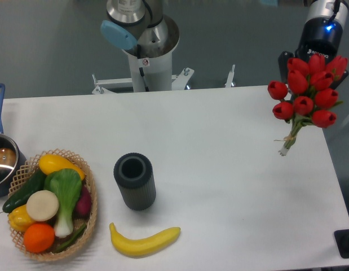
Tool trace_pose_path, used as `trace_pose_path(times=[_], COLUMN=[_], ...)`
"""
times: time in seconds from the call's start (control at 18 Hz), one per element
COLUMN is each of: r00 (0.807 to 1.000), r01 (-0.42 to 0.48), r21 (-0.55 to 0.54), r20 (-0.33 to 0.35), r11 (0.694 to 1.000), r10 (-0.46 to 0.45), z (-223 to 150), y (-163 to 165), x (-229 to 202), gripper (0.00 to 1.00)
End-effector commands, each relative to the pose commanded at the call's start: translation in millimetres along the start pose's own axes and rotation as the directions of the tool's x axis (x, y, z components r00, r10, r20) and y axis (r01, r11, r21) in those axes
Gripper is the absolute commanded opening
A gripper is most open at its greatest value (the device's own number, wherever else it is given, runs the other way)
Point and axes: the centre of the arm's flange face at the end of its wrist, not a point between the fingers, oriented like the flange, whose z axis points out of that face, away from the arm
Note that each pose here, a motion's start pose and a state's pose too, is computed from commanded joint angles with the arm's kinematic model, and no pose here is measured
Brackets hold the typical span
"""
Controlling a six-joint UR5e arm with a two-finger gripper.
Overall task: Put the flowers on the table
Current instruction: 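Hold the red tulip bunch in the gripper and lift it slightly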
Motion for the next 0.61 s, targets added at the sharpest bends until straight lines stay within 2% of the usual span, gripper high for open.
trace_pose_path(times=[0.39,0.5,0.61], r00=[1.0,0.999,0.996], r01=[0.001,-0.006,-0.011], r21=[-0.025,-0.071,-0.17], r20=[0.014,0.04,0.08], r11=[1.0,0.997,0.985], r10=[-0.001,0.008,0.025], z=[-1.3,-4.1,-3.7], y=[4.0,3.7,7.4], x=[-1.0,-2.0,-1.5], gripper=[0.39,0.39,0.39])
